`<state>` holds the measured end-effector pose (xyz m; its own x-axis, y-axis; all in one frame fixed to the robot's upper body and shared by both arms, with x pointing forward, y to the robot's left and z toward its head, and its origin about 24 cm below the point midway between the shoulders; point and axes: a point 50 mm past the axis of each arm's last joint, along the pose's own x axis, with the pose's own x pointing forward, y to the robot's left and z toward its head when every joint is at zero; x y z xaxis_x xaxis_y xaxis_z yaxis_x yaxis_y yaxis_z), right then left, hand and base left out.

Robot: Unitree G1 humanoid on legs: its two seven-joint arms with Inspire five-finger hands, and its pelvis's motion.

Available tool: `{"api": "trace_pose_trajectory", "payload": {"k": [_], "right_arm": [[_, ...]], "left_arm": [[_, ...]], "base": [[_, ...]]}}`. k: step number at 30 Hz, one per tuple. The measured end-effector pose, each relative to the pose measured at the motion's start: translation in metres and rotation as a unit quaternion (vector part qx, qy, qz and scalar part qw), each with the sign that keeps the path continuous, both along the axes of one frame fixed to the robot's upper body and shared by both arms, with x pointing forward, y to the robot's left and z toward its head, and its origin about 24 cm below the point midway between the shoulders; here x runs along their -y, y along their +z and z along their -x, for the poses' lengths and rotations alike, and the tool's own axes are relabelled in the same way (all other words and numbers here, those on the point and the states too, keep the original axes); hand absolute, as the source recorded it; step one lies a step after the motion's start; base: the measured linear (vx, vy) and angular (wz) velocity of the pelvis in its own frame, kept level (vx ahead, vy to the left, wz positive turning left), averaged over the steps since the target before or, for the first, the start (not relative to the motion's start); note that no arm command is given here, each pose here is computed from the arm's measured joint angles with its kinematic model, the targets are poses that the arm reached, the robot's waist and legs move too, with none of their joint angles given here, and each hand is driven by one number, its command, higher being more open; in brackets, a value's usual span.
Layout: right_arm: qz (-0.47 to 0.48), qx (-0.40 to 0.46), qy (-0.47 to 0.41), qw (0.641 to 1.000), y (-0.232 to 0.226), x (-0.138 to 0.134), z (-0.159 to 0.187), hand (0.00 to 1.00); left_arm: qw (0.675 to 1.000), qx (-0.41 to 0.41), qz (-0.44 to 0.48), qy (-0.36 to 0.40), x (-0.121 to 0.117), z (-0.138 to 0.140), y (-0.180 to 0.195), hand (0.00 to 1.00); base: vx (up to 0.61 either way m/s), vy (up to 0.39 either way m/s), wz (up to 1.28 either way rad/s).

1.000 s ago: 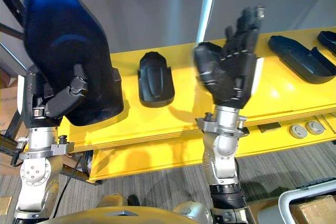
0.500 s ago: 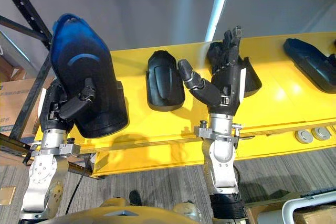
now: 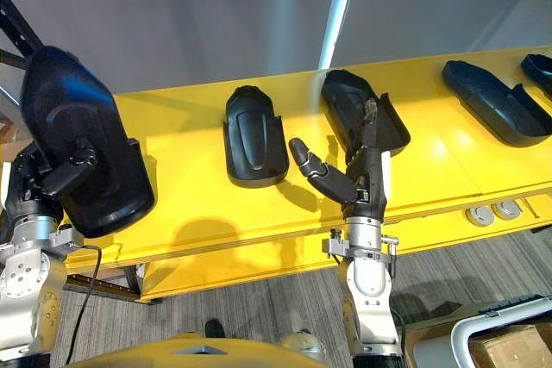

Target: Walk over and take three plastic housings, then place them on the shelf

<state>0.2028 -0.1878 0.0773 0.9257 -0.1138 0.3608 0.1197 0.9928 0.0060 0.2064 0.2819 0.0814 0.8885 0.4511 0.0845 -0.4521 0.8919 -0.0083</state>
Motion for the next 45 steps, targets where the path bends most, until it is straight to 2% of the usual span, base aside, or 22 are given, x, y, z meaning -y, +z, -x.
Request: {"api": "trace_pose_trajectory", "payload": {"k": [6,9,13,18,25,26,30,39,45], "right_arm": [[0.018,-0.004,0.077,0.997,-0.001,-0.017,-0.001,1.00],[0.036,0.003,0.117,0.993,0.002,-0.027,-0.004,1.00],[0.050,0.025,0.152,0.987,0.008,-0.040,-0.010,1.00],[0.060,0.023,0.167,0.984,0.008,-0.044,-0.011,1.00],[0.060,0.020,0.180,0.982,0.006,-0.047,-0.009,1.00],[0.061,0.019,0.184,0.981,0.006,-0.048,-0.009,1.00],[0.062,0.021,0.198,0.978,0.006,-0.053,-0.009,1.00],[0.060,0.048,0.212,0.974,0.018,-0.061,-0.011,1.00],[0.058,0.052,0.215,0.973,0.019,-0.063,-0.011,1.00]], "left_arm": [[0.999,-0.018,-0.011,-0.035,-0.007,-0.021,-0.002,0.00],[0.996,-0.032,0.000,-0.081,-0.005,-0.032,-0.002,0.00],[0.987,-0.092,0.034,-0.127,-0.005,-0.044,-0.021,0.00],[0.976,-0.169,0.065,-0.121,-0.013,-0.049,-0.052,0.00],[0.974,-0.187,0.061,-0.112,-0.021,-0.063,-0.052,0.00],[0.974,-0.190,0.063,-0.108,-0.021,-0.065,-0.053,1.00],[0.974,-0.201,0.060,-0.087,-0.025,-0.066,-0.060,1.00],[0.974,-0.223,-0.022,-0.036,-0.028,-0.076,-0.058,1.00],[0.975,-0.220,-0.024,-0.027,-0.028,-0.077,-0.056,1.00]], "base": [[-0.03,0.020,-0.08],[0.00,0.000,0.00],[0.03,0.004,0.00],[0.03,0.009,-0.08],[0.00,0.002,-0.01],[0.00,0.000,0.00],[0.00,0.000,0.00],[0.01,0.003,0.00],[0.02,0.005,0.01]]}}
